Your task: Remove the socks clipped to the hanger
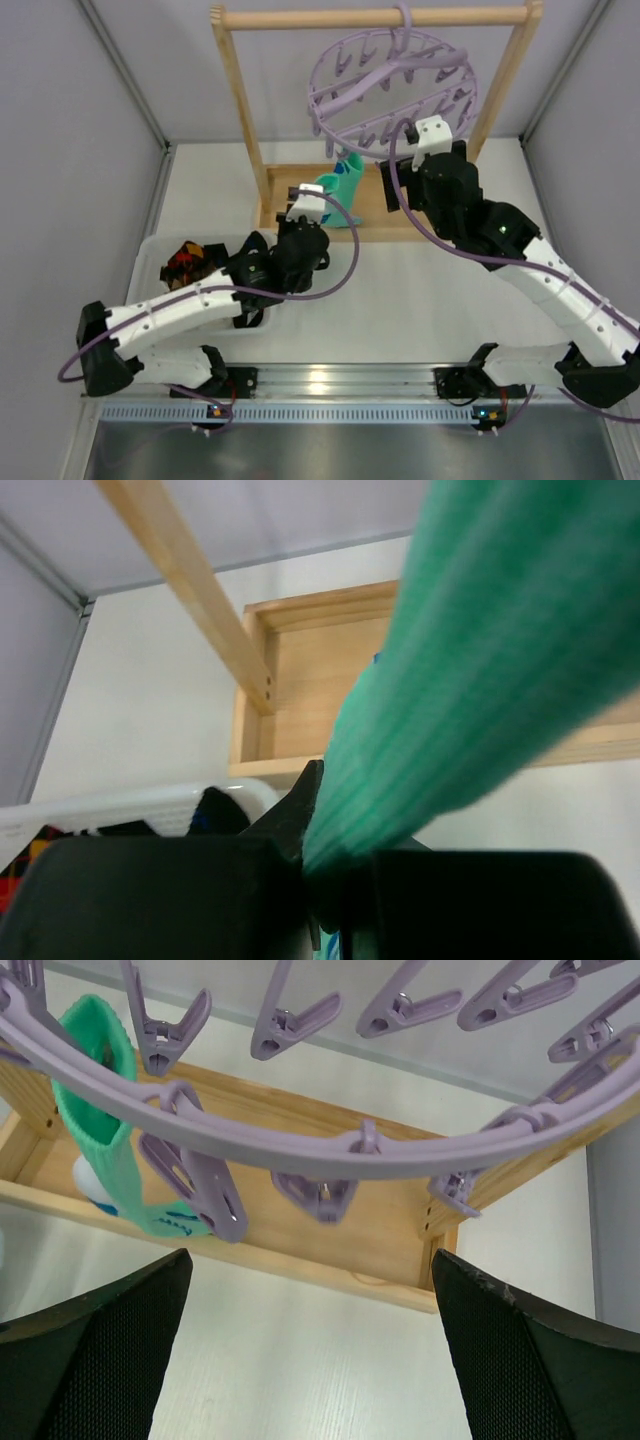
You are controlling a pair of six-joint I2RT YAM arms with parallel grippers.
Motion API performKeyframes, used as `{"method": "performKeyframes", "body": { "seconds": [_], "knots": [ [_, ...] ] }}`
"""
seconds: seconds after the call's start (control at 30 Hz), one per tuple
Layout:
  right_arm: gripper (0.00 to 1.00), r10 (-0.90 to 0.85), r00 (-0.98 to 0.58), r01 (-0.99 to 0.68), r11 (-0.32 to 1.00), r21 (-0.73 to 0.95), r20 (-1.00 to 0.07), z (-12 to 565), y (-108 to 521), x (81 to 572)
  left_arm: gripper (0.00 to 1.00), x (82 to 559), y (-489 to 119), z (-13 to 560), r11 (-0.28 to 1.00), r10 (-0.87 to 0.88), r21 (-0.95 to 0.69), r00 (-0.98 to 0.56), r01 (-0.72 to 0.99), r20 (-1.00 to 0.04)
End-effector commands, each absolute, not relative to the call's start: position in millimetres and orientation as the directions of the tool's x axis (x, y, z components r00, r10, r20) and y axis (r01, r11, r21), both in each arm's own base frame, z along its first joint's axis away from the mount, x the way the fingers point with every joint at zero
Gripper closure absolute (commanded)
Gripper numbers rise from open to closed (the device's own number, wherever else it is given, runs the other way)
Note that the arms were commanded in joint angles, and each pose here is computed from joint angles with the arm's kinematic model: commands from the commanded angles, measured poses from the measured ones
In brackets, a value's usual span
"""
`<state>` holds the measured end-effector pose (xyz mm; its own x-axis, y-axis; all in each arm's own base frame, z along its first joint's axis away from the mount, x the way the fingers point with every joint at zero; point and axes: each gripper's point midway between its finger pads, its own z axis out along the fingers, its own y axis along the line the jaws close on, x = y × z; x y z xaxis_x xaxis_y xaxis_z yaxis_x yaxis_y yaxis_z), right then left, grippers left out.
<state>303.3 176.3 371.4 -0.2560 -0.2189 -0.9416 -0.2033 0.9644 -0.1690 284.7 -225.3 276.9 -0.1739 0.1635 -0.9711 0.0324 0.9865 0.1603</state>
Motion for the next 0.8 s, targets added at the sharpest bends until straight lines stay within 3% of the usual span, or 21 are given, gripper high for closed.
{"method": "performKeyframes", "body": {
  "seconds": [0.0,0.37,0.5,0.63,0.77],
  "knots": [
    [0.01,-0.126,-0.221,-0.221,0.972,-0.076,-0.967,386,171,290,1.00,271,-177,281,0.984,0.171,0.180,-0.238,-0.016,-0.956],
    [0.01,-0.054,-0.196,-0.216,0.976,-0.010,-0.979,387,149,267,1.00,268,-21,307,0.909,-0.111,0.007,-0.259,-0.416,-0.959],
    [0.00,-0.048,-0.199,-0.241,0.970,0.002,-0.979,383,152,263,1.00,269,19,264,0.825,-0.235,-0.041,-0.277,-0.563,-0.932],
    [0.01,-0.038,-0.205,-0.261,0.965,0.017,-0.978,379,156,262,1.00,270,30,175,0.745,-0.432,-0.107,-0.353,-0.658,-0.830],
    [0.01,-0.044,-0.219,-0.276,0.961,0.019,-0.975,368,159,261,1.00,255,34,114,0.664,-0.547,-0.175,-0.312,-0.727,-0.777]
  ]
}}
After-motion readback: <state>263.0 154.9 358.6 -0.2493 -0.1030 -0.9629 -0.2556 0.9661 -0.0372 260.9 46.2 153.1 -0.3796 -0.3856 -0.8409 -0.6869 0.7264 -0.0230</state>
